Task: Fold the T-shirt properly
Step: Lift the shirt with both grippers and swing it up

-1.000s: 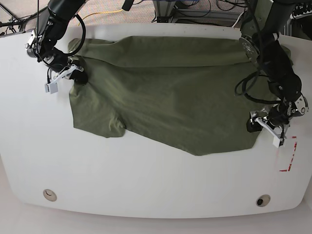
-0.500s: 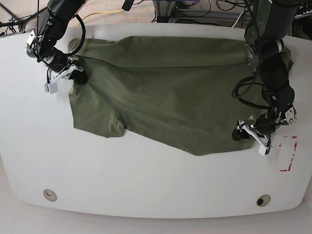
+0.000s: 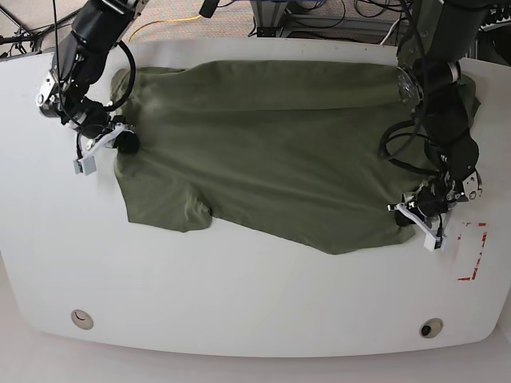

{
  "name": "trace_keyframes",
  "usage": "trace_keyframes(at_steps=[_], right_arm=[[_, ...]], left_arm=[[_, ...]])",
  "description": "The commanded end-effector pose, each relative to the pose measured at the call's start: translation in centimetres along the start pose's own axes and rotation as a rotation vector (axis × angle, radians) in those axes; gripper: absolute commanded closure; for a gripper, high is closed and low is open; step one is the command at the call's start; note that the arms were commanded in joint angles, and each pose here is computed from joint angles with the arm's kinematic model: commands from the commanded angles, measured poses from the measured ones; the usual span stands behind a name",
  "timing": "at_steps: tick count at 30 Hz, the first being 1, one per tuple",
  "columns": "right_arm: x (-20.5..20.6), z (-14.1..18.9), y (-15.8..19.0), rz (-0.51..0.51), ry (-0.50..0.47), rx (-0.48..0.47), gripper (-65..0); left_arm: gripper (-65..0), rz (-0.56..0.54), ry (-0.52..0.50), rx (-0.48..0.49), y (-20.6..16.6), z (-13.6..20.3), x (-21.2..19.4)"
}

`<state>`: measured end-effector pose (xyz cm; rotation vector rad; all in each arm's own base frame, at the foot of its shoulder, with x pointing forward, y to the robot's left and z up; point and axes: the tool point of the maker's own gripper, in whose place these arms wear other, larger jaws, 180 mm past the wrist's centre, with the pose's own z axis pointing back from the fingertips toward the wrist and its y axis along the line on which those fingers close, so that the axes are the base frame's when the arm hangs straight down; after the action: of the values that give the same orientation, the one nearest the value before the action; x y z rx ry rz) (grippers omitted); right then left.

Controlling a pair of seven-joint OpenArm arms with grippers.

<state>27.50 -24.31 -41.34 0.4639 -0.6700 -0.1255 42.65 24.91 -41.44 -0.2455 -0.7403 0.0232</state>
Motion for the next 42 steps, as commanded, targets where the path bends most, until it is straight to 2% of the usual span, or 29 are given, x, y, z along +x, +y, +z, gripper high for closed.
trace_keyframes(at_steps=[1, 5, 10, 17, 19, 27, 30, 34, 37, 39, 42], right_arm=[[4.6, 1.0, -0.1, 0.078, -0.085, -0.011, 0.0], [8.1, 1.3, 0.3, 0.148, -0.121, -0.013, 0.0], [13.5, 1.5, 2.1, 0.247, -0.18, 0.006, 0.0], [21.7, 3.3, 5.2, 0.428, -0.264, 0.004, 0.0], [24.4, 4.3, 6.4, 0.492, -0.29, -0.002, 0.0], [34.0, 9.9, 11.0, 0.713, -0.396, -0.072, 0.0], [37.9, 13.3, 13.4, 0.803, -0.454, -0.114, 0.0], [41.9, 18.1, 16.2, 0.889, -0.534, -0.171, 0.0], [43.5, 20.8, 17.4, 0.933, -0.576, -0.212, 0.0], [43.8, 21.9, 18.0, 0.948, -0.595, -0.199, 0.0], [43.0, 21.8, 17.1, 0.939, -0.573, -0.17, 0.0]], left_arm=[[0.0, -0.096, -0.088, 0.029, 0.6, 2.5, 4.6], [0.0, -0.212, -0.082, 0.061, 0.6, 4.9, 5.7], [0.0, -0.249, -0.047, 0.116, 1.3, 6.6, 6.3], [0.0, -0.339, -0.159, 0.276, 1.9, 13.0, 11.5], [0.0, -0.374, -0.231, 0.32, 1.3, 15.3, 14.1], [0.0, -0.423, -0.457, 0.48, -0.6, 24.9, 22.9], [0.0, -0.42, -0.566, 0.526, -1.6, 29.1, 26.3], [0.0, -0.449, -0.644, 0.6, -2.5, 34.0, 29.6], [0.0, -0.467, -0.677, 0.609, -3.4, 35.4, 30.9], [0.0, -0.471, -0.69, 0.614, -3.7, 35.8, 31.0], [0.0, -0.476, -0.642, 0.608, -3.2, 34.2, 29.9]])
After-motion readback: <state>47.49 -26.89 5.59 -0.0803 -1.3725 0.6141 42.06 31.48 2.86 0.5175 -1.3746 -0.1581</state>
